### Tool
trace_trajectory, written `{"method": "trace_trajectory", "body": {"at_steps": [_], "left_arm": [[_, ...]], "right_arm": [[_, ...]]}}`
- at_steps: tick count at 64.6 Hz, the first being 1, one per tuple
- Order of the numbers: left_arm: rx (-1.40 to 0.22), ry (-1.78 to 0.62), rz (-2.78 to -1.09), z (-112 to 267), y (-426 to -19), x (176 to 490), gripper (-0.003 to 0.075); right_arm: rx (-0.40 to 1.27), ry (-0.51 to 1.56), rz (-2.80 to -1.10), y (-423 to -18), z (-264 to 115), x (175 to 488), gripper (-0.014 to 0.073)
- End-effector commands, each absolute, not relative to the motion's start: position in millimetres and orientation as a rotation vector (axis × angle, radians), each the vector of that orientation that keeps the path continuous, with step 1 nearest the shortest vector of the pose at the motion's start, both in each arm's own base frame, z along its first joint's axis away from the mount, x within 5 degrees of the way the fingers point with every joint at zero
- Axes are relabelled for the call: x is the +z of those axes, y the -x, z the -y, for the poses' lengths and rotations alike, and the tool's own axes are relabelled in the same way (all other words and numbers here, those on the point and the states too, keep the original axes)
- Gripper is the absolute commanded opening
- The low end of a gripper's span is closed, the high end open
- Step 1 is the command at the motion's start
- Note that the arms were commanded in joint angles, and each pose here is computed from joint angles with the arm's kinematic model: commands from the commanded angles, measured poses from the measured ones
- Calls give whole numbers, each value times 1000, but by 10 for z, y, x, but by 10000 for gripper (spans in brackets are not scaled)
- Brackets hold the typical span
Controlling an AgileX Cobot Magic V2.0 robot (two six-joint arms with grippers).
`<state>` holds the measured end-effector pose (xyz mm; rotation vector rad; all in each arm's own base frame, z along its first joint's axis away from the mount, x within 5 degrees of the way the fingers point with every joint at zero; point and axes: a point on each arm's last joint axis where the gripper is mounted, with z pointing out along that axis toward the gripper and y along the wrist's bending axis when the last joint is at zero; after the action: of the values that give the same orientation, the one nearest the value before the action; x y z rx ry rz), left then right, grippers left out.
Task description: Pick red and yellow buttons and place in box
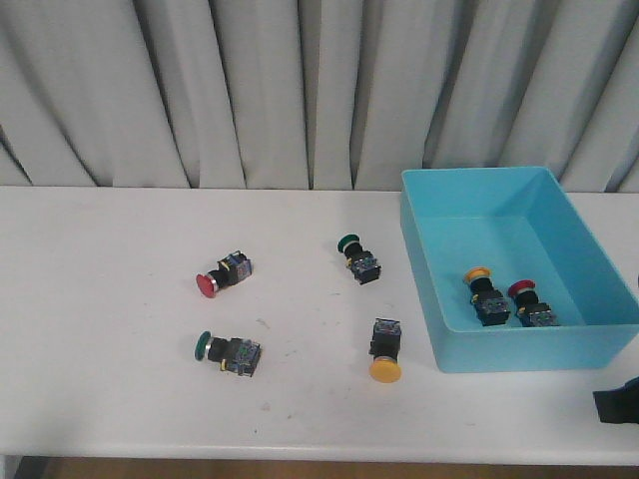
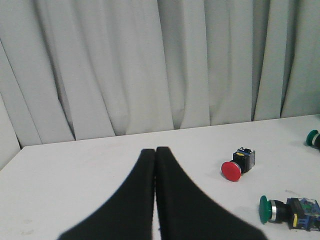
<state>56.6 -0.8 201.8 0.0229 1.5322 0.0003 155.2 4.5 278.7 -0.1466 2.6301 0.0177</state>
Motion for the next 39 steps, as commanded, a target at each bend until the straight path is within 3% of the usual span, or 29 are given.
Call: {"method": "trace_trajectory", "body": {"at_steps": [1, 20, 39], "left_arm": [[-16, -11, -1501, 10, -573, 1920, -8], [-17, -12, -1501, 11, -573, 1920, -8], [-17, -11, -1501, 11, -573, 1920, -8]], "right_arm": [[6, 144, -2551, -1596, -37, 2894, -7], [-83, 130, -1979, -1209, -2, 3063, -6], [-80, 85, -1586, -701, -2, 2343, -6]]}}
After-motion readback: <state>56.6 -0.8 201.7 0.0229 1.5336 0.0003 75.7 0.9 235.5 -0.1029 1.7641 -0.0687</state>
